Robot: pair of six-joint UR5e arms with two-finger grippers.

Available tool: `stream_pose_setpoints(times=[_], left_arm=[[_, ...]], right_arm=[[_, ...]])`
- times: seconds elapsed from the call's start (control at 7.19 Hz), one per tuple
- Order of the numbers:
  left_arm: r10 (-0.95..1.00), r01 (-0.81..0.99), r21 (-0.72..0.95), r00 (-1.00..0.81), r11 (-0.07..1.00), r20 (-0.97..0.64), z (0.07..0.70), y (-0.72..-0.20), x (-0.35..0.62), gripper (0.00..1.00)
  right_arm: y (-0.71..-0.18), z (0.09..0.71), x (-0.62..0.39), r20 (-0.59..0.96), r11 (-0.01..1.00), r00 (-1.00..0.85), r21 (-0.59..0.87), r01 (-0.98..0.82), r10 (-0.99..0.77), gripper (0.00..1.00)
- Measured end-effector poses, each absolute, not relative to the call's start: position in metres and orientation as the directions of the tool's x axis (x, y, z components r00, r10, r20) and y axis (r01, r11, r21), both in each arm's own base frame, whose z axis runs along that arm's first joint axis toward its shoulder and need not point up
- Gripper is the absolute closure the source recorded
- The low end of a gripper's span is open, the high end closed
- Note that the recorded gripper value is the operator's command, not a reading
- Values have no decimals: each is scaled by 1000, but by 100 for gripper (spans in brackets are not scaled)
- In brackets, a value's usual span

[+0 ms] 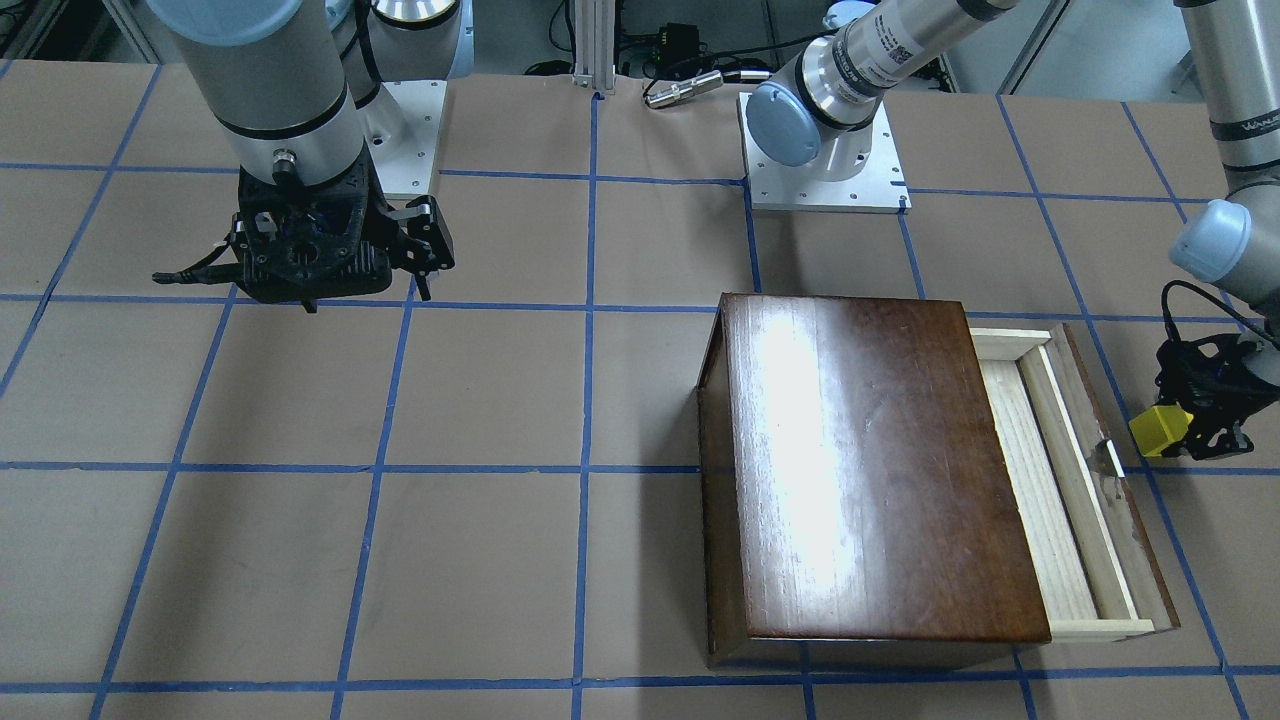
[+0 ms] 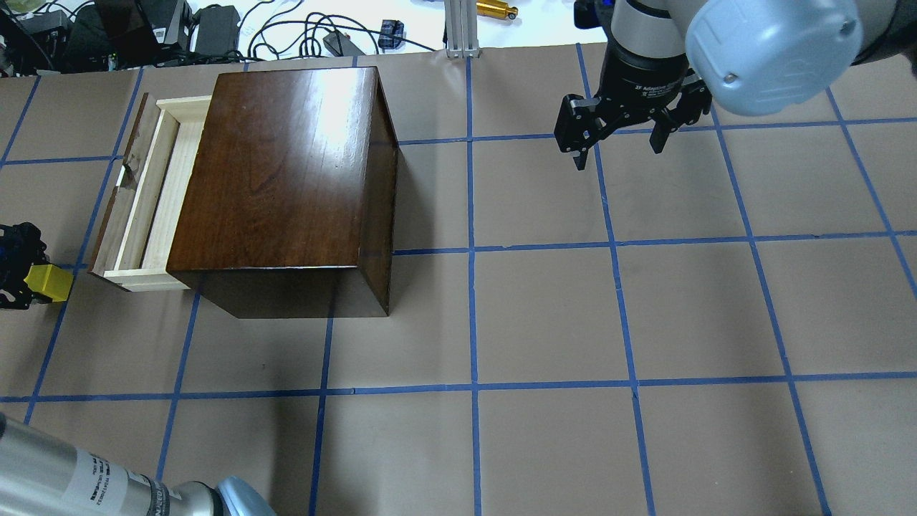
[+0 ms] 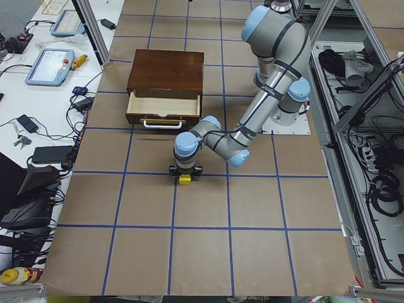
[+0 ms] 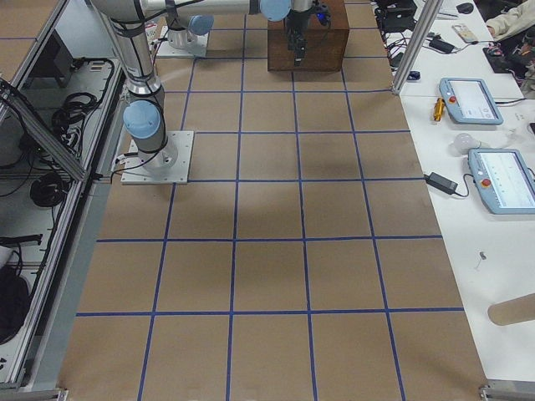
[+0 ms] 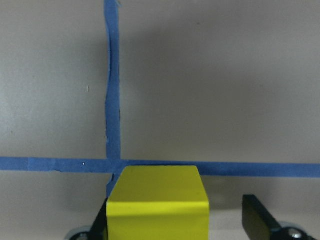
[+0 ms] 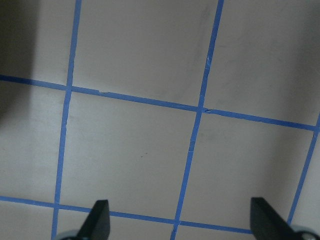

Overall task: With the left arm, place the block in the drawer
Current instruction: 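Lift the yellow cube with the left gripper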

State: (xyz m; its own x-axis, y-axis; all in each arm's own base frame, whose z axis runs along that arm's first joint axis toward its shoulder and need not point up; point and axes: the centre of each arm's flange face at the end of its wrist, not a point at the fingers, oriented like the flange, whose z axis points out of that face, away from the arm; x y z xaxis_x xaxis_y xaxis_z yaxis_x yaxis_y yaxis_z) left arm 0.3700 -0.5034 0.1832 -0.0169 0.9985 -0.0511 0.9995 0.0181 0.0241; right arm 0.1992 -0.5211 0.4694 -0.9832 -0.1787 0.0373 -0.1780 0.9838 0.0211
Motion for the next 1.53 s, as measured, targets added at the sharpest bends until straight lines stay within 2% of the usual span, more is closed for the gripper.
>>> stream_pose_setpoints(times=[1.53], left_arm=[[998,999,33,-10,12,-60,184,-505,370,100]], right_arm=[[-521,469,199,37,984,-983,21,-177,-178,0]])
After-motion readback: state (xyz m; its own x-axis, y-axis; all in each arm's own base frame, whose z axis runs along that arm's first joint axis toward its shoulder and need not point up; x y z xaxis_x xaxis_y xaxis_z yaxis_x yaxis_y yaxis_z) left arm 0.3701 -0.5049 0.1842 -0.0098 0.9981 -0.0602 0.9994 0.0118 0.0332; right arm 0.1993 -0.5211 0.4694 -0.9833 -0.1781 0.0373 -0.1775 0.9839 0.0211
